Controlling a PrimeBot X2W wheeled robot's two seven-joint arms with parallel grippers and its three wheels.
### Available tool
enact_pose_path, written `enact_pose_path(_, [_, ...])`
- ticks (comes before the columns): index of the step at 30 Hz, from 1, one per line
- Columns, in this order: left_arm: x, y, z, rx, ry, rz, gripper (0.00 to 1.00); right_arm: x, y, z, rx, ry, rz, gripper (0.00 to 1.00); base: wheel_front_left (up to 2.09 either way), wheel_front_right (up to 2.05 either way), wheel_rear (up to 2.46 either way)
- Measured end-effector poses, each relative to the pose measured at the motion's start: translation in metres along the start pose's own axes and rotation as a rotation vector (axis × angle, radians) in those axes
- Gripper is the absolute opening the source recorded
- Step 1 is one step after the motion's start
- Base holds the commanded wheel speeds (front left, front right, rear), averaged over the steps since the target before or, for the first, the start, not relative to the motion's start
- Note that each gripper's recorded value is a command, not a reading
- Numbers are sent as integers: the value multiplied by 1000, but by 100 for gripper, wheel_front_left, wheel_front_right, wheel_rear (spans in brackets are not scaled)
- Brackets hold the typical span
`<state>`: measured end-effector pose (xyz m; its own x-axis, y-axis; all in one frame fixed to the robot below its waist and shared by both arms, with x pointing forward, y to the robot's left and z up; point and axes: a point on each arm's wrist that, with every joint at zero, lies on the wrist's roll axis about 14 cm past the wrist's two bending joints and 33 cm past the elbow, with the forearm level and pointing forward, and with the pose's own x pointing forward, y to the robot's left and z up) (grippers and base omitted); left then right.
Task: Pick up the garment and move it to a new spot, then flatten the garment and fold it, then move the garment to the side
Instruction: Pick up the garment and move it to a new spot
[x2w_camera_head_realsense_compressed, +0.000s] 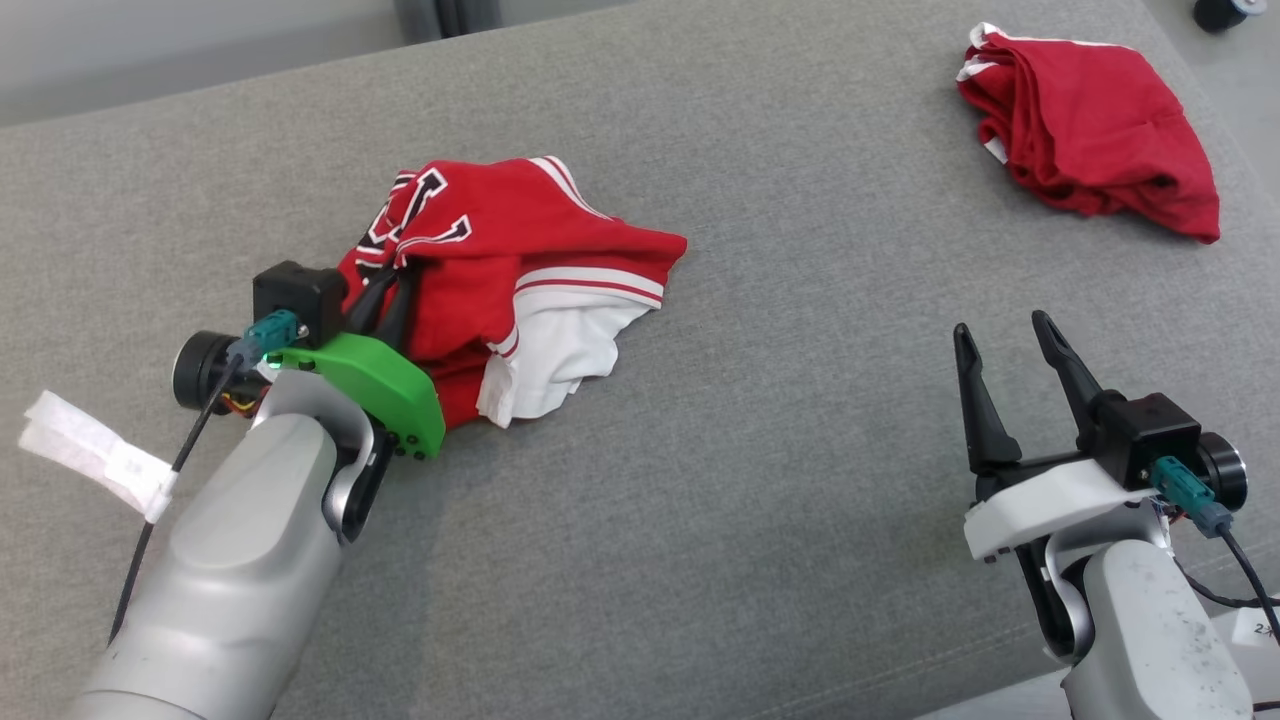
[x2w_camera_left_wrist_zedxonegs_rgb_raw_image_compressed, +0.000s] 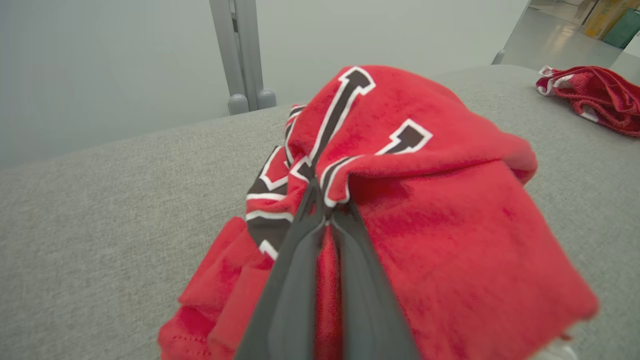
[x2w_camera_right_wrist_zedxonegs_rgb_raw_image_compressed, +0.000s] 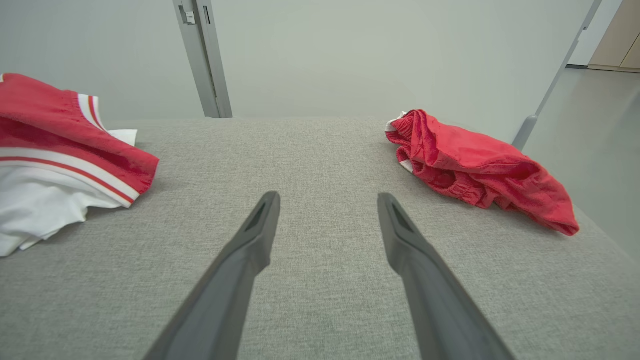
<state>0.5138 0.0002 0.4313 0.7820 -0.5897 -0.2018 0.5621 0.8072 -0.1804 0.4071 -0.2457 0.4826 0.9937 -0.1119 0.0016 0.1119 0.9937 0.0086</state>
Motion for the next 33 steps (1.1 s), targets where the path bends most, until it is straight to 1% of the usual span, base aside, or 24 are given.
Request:
enact_pose_path(6, [-4,-2,35,-1,-115,4,100,4,9,3,7,-10,23,100,0,0,0])
enact_pose_path(14, [-39,-5,50,8,-190,38,100,1,21,17,16,-48,57,100,0,0,0])
enact_pose_path(22, [-90,2,54,-37,-263,137,100,-8,33,30,27,-83,92,100,0,0,0])
enact_pose_path(26, [-115,4,49,-38,-278,189,100,-14,40,34,34,-94,111,100,0,0,0])
enact_pose_path(33, [-160,9,33,-73,-292,288,100,-28,50,36,50,-100,142,100,0,0,0])
